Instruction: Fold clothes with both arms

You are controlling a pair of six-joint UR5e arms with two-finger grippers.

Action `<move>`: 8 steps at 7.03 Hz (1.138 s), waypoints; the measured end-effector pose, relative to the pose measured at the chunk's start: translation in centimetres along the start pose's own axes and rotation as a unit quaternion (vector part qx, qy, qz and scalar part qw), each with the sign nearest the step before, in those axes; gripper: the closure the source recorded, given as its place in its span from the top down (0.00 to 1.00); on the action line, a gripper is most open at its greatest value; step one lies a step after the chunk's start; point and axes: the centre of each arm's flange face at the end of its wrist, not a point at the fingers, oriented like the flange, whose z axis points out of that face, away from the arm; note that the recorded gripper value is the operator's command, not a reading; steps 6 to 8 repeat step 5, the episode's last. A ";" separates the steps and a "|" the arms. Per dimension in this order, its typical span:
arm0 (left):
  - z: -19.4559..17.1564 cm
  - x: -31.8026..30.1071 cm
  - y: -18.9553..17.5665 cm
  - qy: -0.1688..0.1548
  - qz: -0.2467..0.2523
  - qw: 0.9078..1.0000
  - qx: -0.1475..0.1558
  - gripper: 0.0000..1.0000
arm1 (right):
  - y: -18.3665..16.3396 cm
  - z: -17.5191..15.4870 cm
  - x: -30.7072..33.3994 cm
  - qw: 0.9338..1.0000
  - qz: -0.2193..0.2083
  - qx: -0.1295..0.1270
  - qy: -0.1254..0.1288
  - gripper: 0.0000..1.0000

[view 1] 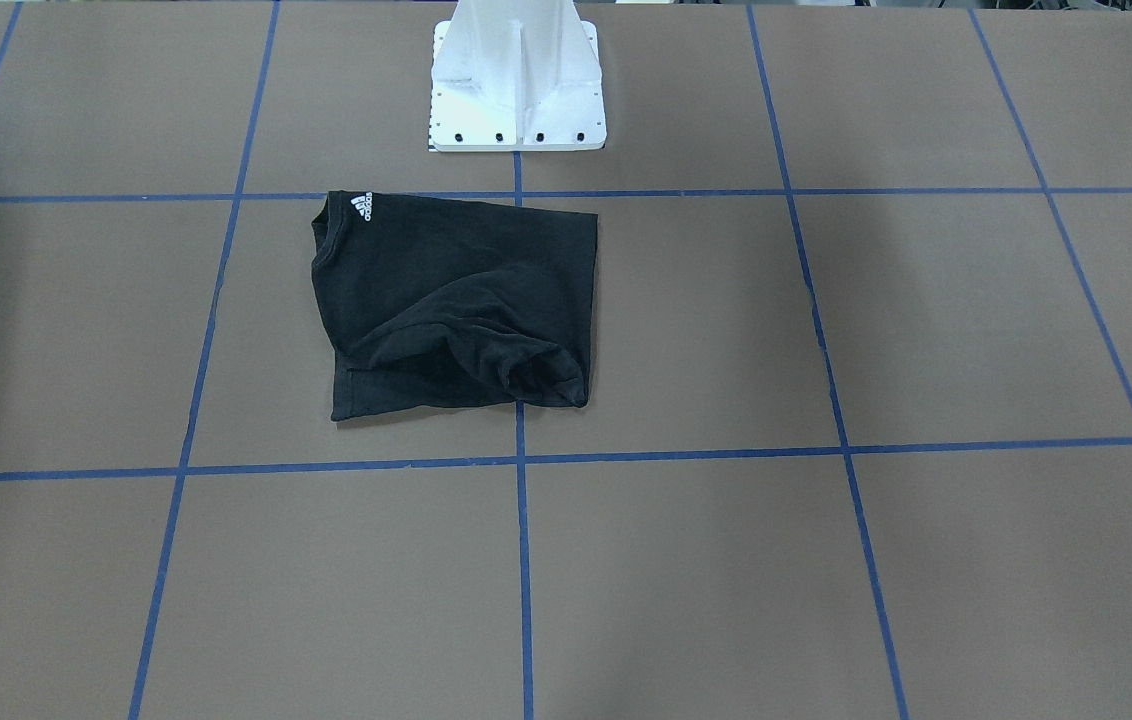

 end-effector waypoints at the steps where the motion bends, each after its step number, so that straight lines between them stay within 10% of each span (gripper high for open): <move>1: -0.1 0.1 -0.1 0.000 0.001 1.000 0.001 1.00 | 0.0 0.0 0.0 1.000 0.001 0.000 0.000 1.00; 8: -0.8 0.8 -0.4 -0.001 0.009 1.000 0.009 1.00 | -0.1 0.1 0.1 1.000 0.002 -0.001 0.001 1.00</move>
